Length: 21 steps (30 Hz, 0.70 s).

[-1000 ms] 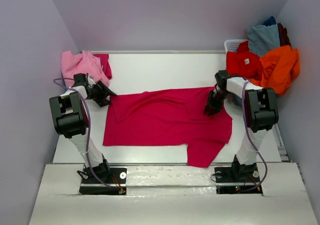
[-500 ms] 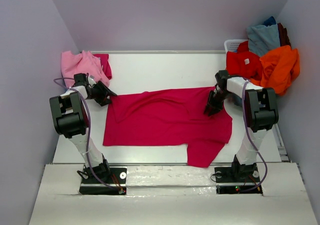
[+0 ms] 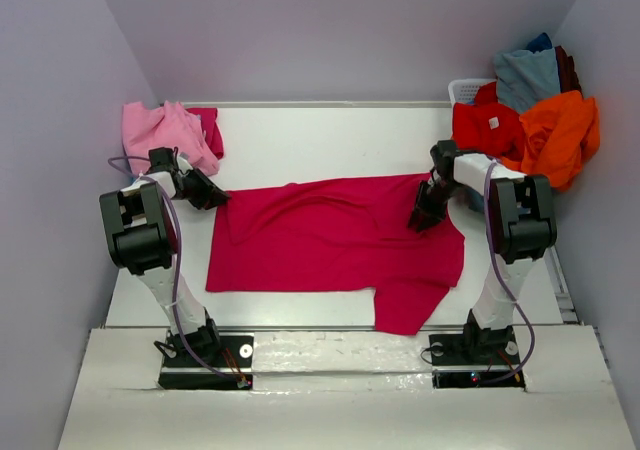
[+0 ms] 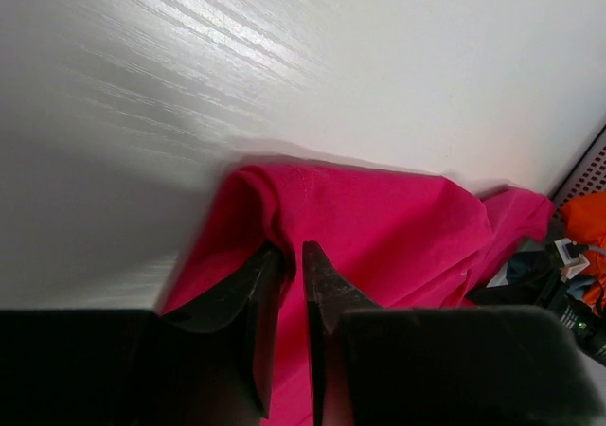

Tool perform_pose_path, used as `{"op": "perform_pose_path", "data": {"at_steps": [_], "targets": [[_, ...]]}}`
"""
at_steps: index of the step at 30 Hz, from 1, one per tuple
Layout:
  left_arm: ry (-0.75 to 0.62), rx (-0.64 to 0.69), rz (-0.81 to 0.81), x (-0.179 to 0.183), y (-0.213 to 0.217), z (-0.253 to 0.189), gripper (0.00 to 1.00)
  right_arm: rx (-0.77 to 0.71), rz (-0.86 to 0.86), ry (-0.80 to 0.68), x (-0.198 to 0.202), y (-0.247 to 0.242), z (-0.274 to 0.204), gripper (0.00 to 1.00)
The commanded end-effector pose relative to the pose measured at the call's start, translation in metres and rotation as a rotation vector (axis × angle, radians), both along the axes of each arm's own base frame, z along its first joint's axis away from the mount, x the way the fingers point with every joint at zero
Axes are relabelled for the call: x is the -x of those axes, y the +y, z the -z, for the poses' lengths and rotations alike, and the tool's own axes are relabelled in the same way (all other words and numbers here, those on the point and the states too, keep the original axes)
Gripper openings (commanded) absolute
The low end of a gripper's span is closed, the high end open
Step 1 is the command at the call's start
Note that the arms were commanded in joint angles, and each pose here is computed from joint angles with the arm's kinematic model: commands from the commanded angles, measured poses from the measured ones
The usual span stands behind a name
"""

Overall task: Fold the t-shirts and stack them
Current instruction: Fold the tshirt

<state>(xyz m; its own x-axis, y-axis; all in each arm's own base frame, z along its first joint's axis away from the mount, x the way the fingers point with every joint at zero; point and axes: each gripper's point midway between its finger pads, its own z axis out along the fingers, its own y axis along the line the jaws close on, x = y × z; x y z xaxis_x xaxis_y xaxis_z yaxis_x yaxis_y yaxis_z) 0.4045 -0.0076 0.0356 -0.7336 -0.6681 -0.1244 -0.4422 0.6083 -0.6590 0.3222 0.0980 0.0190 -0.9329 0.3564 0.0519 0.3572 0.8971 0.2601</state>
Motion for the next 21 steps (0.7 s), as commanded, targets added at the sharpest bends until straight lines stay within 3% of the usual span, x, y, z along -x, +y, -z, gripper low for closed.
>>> {"op": "perform_pose_path", "data": {"at_steps": [1, 14, 21], "targets": [[0.0, -0.01, 0.01, 0.001, 0.0, -0.001, 0.26, 0.063, -0.027, 0.059, 0.01, -0.011, 0.028, 0.38], [0.011, -0.024, -0.016, 0.001, 0.003, -0.002, 0.15, 0.062, -0.027, 0.066, 0.011, -0.011, 0.03, 0.37], [-0.027, -0.016, -0.053, -0.023, 0.009, -0.018, 0.09, 0.061, -0.029, 0.071, 0.014, -0.011, 0.032, 0.37]]}}
